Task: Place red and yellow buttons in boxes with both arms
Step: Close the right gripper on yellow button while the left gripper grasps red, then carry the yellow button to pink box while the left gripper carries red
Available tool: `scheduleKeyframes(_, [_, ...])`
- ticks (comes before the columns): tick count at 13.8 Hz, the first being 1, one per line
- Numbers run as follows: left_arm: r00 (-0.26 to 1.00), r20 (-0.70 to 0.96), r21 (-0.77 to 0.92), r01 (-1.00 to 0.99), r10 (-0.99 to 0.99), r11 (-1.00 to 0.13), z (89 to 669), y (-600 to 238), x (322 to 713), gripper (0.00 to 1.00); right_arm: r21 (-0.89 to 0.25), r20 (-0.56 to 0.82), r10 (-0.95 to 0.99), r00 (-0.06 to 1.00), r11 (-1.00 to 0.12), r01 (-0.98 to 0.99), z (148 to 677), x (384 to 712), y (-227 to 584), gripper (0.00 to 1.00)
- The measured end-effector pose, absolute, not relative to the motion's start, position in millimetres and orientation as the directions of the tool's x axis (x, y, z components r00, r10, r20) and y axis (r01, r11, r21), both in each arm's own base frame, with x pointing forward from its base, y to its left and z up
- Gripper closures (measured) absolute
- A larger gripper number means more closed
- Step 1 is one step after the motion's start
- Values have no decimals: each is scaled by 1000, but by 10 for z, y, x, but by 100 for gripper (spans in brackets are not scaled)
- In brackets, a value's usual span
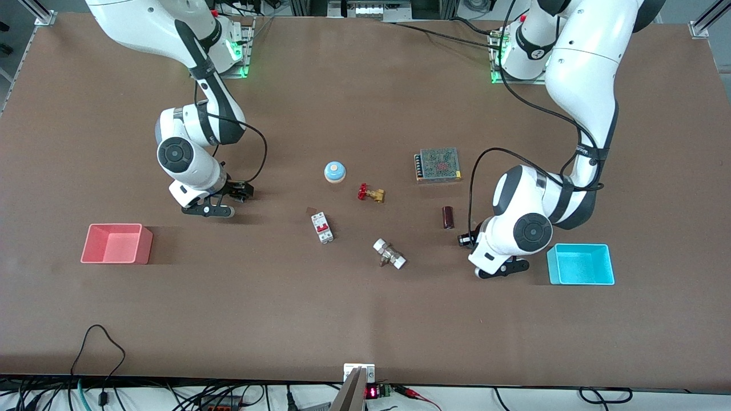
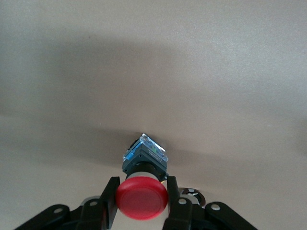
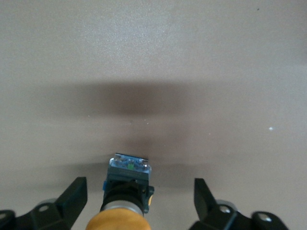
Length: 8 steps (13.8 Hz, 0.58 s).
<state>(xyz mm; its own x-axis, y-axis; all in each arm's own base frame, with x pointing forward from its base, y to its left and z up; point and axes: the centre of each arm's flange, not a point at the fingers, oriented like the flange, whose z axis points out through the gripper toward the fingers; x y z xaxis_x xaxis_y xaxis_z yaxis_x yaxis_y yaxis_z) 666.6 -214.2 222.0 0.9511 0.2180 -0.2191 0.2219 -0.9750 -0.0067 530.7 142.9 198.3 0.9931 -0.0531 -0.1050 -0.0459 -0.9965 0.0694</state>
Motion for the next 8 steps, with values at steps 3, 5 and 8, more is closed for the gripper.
scheduleKeyframes(3, [951,-217,-8,224,220,-975,2236,-2126,6673,58,74,-124,-52,991,-996,-43,1969,5281,1440,24])
scheduleKeyframes(5, [949,-220,-14,230,227,-973,2317,-2076,6689,58,74,-137,-56,989,-996,-46,1960,5264,1442,47])
scheduleKeyframes(8, [945,-201,-27,259,259,-966,2634,-1845,6764,58,63,-155,-78,985,-996,-69,1991,5279,1454,57])
